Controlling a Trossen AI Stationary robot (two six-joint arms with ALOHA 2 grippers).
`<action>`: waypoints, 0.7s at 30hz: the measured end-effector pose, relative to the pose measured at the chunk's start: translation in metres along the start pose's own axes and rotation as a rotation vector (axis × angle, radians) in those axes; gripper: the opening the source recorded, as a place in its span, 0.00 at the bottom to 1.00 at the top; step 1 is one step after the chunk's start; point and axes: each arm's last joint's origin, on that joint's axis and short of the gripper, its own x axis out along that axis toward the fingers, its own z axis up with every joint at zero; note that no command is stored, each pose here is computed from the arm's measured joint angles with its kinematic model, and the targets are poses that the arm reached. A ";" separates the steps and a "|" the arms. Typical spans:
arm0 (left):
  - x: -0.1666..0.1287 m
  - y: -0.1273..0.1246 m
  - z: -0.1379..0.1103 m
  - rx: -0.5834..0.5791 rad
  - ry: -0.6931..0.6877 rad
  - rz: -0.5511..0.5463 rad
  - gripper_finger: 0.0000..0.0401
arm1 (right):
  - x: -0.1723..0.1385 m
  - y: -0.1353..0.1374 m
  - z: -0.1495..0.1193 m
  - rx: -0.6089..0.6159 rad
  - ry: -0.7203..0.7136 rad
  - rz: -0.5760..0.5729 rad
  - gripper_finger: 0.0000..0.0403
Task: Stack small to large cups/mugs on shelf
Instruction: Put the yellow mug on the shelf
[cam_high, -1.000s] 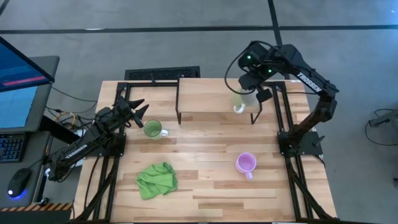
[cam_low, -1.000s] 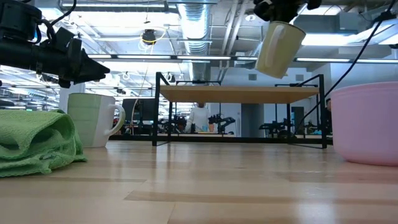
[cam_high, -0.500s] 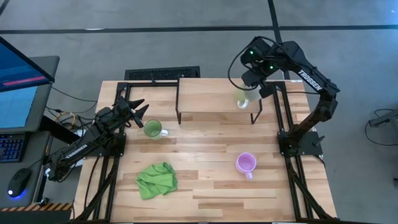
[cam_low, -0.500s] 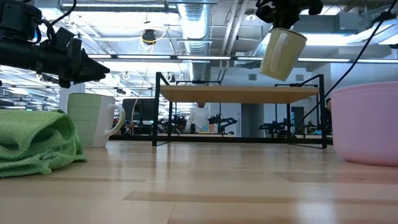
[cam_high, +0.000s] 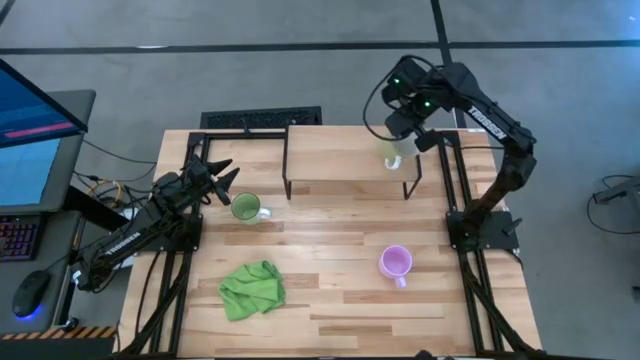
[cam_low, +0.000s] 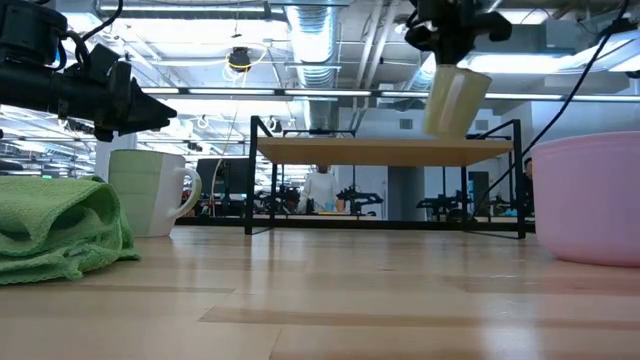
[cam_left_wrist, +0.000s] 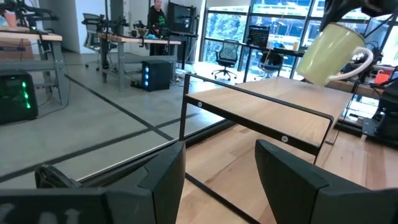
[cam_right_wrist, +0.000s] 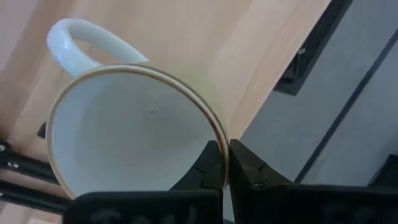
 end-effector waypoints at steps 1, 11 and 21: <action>0.000 0.000 0.000 0.000 0.000 0.000 0.46 | 0.002 -0.001 -0.001 0.004 0.008 0.005 0.05; 0.000 0.000 0.000 -0.001 0.000 0.000 0.46 | 0.015 -0.012 -0.008 -0.024 0.037 0.032 0.05; 0.000 0.000 0.000 -0.001 0.000 0.000 0.46 | 0.015 -0.011 -0.003 -0.097 0.012 0.040 0.05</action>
